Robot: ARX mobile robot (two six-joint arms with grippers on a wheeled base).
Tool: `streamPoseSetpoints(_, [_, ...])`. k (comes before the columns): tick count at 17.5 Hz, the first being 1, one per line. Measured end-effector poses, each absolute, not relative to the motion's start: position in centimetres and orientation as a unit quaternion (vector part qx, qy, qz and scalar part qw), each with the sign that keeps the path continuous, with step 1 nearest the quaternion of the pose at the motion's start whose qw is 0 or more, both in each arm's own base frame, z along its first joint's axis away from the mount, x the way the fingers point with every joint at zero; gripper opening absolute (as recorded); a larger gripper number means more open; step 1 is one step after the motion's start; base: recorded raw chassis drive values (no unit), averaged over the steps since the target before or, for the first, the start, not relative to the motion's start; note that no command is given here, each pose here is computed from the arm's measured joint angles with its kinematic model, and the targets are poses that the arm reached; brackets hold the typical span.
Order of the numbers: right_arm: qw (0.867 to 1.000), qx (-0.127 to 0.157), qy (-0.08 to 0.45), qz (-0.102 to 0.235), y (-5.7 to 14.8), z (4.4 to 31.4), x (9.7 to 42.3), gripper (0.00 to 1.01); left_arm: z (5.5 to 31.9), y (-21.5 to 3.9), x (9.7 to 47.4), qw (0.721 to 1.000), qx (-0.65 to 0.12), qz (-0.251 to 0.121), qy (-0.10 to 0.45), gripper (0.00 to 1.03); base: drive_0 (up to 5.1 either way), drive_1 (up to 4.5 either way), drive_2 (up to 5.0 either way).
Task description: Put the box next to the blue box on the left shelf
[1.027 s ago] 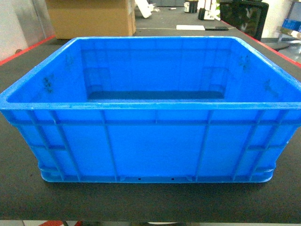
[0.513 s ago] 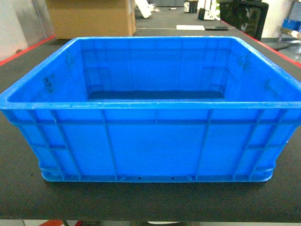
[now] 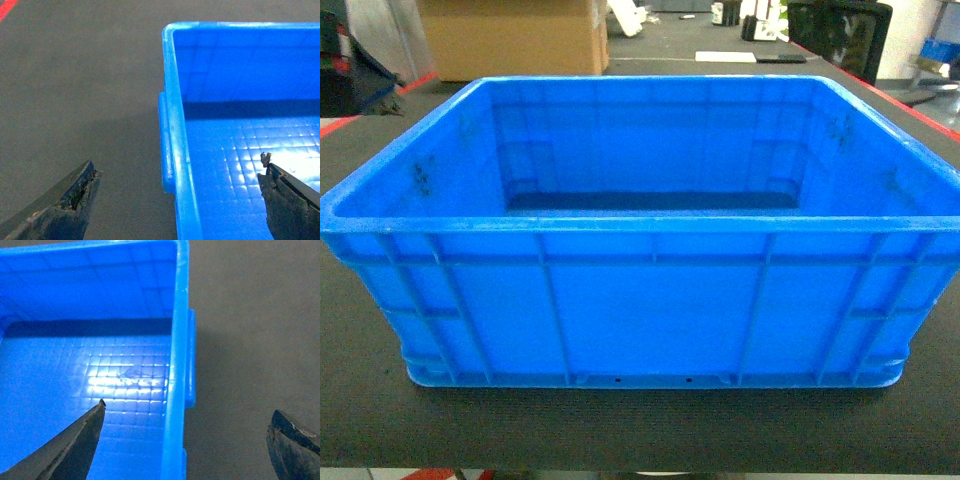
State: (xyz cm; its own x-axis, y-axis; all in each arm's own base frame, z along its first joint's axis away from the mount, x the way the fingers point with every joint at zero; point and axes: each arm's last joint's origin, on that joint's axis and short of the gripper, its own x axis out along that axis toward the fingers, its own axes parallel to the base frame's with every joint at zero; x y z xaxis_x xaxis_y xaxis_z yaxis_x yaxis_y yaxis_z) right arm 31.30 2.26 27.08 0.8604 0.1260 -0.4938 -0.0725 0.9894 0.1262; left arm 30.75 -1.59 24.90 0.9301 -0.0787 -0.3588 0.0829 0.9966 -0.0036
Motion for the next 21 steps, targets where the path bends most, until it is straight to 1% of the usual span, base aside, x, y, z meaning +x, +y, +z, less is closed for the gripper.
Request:
streamPoseSetpoints(1, [0.953,0.063,0.293,0.054,2.6,27.0,33.5,0.98,25.1,-1.9,32.3,0.976,0.006,-0.045,0.212,0.98,0.0,0.0,0.0])
streamPoseSetpoints(2, [0.944,0.071,0.318,0.054,2.9,26.5,34.9,0.98,25.1,-2.0,33.4,0.972,0.007,-0.042,0.233,0.98,0.0,0.0,0.0])
streamPoseSetpoints(3, [0.924,0.075,0.371,0.051,3.6,24.6,36.3,0.98,24.0,-2.5,34.7,0.956,0.01,-0.043,0.29,0.98,0.0,0.0,0.0])
streamPoseSetpoints(4, [0.907,0.063,0.414,0.044,4.3,22.6,36.6,0.98,21.9,-3.0,35.1,0.93,0.015,-0.041,0.364,0.98,0.0,0.0,0.0])
streamPoseSetpoints(5, [0.905,0.056,0.419,0.042,4.8,22.3,36.6,0.98,22.0,-3.1,35.4,0.923,0.023,-0.033,0.383,0.98,0.0,0.0,0.0])
streamPoseSetpoints(7, [0.898,0.055,0.436,0.04,5.0,20.8,37.2,0.98,20.9,-3.5,35.6,0.914,0.023,-0.042,0.402,0.98,0.0,0.0,0.0])
streamPoseSetpoints(8, [0.9,0.052,0.432,0.033,5.0,20.8,37.2,0.95,21.0,-3.6,35.8,0.915,0.026,-0.039,0.4,0.91,0.0,0.0,0.0])
streamPoseSetpoints(9, [0.9,0.052,0.432,0.032,5.0,20.8,37.2,0.88,21.1,-3.7,35.8,0.916,0.026,-0.039,0.399,0.83,0.0,0.0,0.0])
streamPoseSetpoints(10, [0.9,0.052,0.432,0.032,5.0,20.8,37.2,0.85,21.1,-3.7,35.8,0.916,0.026,-0.039,0.398,0.8,0.0,0.0,0.0])
streamPoseSetpoints(13, [0.899,0.052,0.433,0.031,5.0,20.8,37.2,0.79,21.1,-3.8,35.8,0.916,0.027,-0.04,0.398,0.74,0.0,0.0,0.0])
streamPoseSetpoints(14, [0.899,0.052,0.435,0.031,5.0,20.7,37.2,0.76,21.1,-3.8,35.8,0.916,0.027,-0.041,0.399,0.71,0.0,0.0,0.0])
streamPoseSetpoints(17, [0.898,0.051,0.435,0.031,5.0,20.7,37.2,0.7,21.0,-3.8,35.8,0.915,0.027,-0.041,0.4,0.65,0.0,0.0,0.0])
streamPoseSetpoints(20, [0.898,0.051,0.435,0.03,5.0,20.7,37.2,0.59,20.9,-3.8,35.8,0.914,0.027,-0.041,0.403,0.54,0.0,0.0,0.0])
streamPoseSetpoints(21, [0.898,0.051,0.437,0.03,5.0,20.7,37.2,0.5,20.8,-3.8,35.9,0.913,0.026,-0.04,0.406,0.45,0.0,0.0,0.0])
